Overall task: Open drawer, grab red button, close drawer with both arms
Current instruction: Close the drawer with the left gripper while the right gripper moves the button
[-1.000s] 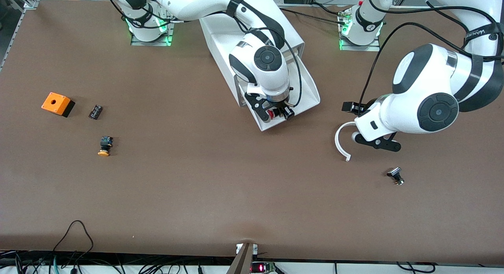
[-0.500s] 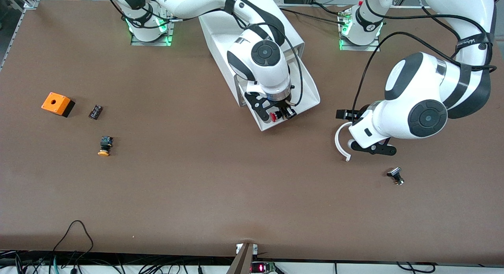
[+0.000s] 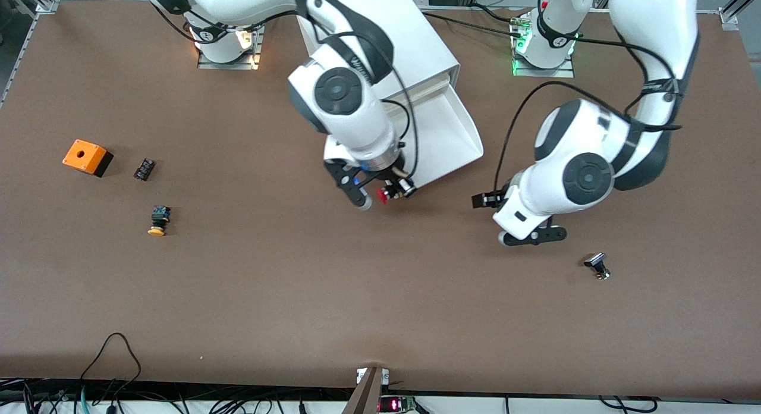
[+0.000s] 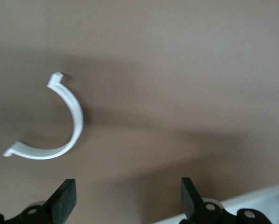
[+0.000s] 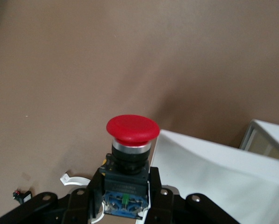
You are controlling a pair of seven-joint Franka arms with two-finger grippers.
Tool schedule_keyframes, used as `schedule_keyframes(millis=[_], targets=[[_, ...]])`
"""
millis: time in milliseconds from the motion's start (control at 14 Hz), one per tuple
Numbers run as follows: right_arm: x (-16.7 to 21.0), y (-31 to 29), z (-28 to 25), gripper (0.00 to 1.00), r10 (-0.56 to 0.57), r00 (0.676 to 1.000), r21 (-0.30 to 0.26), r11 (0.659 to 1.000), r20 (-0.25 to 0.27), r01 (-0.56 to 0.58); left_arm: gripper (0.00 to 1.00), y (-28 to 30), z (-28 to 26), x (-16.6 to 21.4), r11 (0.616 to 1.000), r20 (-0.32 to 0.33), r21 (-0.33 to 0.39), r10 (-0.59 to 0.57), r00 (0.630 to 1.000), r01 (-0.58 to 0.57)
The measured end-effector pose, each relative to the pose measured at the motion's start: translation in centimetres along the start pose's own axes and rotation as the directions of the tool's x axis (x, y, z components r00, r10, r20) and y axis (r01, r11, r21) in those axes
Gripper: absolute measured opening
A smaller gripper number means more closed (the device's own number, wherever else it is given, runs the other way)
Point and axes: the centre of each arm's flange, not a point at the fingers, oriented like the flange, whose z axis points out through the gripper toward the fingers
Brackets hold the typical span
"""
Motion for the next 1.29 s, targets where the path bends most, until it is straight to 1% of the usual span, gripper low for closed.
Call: schedule_keyframes(millis=[71, 143, 286, 357, 500, 571, 714, 929, 1071, 1143, 1286], targets=[[2.1, 0.2, -1.0, 0.42, -0.045, 0.999, -0.004, 0.999, 0.011, 0.045, 0.99, 0.8, 1.4, -0.5, 0.999, -0.016, -0.011, -0.044, 0.999, 0.044], [5.5, 0.8, -2.2, 0.42, -0.128, 0.991, -0.027, 0.991, 0.033, 0.129, 0.97, 2.2, 3.6, -1.5, 0.994, -0.030, -0.024, -0.104, 0.994, 0.103], [9.4, 1.7, -3.7, 0.42, -0.234, 0.971, -0.048, 0.970, 0.046, 0.236, 0.96, 3.5, 5.6, -2.9, 0.988, -0.036, -0.031, -0.155, 0.987, 0.154], [11.6, 2.5, -4.8, 0.42, -0.291, 0.955, -0.068, 0.953, 0.057, 0.295, 0.96, 4.1, 6.6, -3.6, 0.986, -0.032, -0.027, -0.166, 0.986, 0.165], [16.2, 4.6, -7.3, 0.42, -0.397, 0.912, -0.112, 0.907, 0.099, 0.407, 0.96, 5.1, 7.8, -5.0, 0.985, -0.023, -0.013, -0.172, 0.985, 0.172], [19.1, 6.0, -8.6, 0.42, -0.449, 0.885, -0.125, 0.878, 0.123, 0.462, 0.96, 5.9, 8.4, -6.0, 0.986, -0.017, -0.005, -0.166, 0.986, 0.166], [23.2, 8.0, -9.5, 0.42, -0.512, 0.846, -0.134, 0.837, 0.147, 0.530, 0.95, 6.9, 9.1, -7.3, 0.989, -0.004, 0.005, -0.151, 0.989, 0.151], [29.7, 12.3, -8.6, 0.42, -0.584, 0.793, -0.185, 0.772, 0.175, 0.609, 0.95, 7.7, 9.7, -9.2, 0.992, 0.010, 0.018, -0.128, 0.992, 0.128], [33.4, 15.2, -6.7, 0.42, -0.624, 0.761, -0.210, 0.731, 0.180, 0.649, 0.95, 8.5, 9.9, -10.7, 0.993, 0.019, 0.021, -0.119, 0.993, 0.119], [34.9, 16.7, -5.6, 0.42, -0.640, 0.748, -0.219, 0.715, 0.178, 0.664, 0.96, 8.9, 10.0, -11.5, 0.993, 0.023, 0.024, -0.119, 0.993, 0.119], [37.1, 19.3, -3.5, 0.42, -0.660, 0.732, -0.234, 0.695, 0.170, 0.680, 0.96, 9.7, 10.6, -13.2, 0.994, 0.037, 0.033, -0.104, 0.994, 0.103]])
